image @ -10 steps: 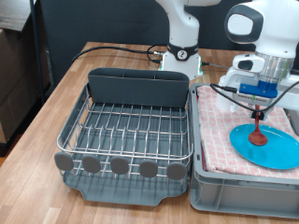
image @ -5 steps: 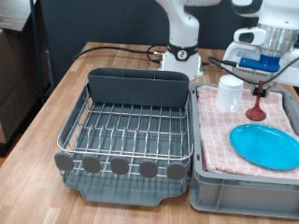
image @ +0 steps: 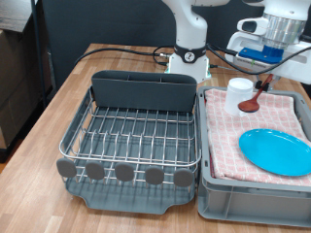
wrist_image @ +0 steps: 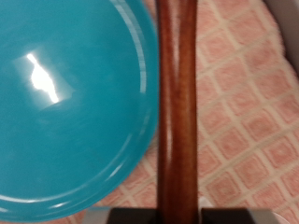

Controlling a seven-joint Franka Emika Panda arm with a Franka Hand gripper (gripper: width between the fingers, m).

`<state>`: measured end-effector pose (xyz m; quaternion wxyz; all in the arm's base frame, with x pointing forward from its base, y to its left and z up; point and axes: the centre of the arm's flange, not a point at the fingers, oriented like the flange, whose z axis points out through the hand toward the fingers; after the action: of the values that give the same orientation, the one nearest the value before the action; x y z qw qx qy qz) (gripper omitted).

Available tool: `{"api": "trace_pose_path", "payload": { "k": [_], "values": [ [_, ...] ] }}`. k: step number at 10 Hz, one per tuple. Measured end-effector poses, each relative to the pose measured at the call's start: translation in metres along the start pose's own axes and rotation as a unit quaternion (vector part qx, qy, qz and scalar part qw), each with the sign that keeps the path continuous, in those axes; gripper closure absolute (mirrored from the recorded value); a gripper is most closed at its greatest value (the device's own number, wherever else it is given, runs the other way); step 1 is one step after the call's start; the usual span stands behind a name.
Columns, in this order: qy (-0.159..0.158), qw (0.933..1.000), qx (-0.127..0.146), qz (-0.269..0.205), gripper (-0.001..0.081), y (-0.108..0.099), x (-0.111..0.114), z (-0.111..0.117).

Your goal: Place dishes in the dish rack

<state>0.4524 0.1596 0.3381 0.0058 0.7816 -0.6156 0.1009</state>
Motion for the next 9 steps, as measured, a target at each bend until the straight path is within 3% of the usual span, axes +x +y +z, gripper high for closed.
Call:
{"api": "trace_pose_path", "payload": {
  "k": [2,4,8,9],
  "values": [
    [0.016,0.996,-0.015,0.086,0.0711,0.02,0.014,-0.004],
    [0.022,0.989,-0.027,0.144,0.0711,0.04,0.027,-0.008],
    [0.041,0.9712,-0.043,0.231,0.0711,0.078,0.055,-0.022],
    [0.041,0.9729,-0.043,0.224,0.0711,0.077,0.054,-0.021]
  ]
}}
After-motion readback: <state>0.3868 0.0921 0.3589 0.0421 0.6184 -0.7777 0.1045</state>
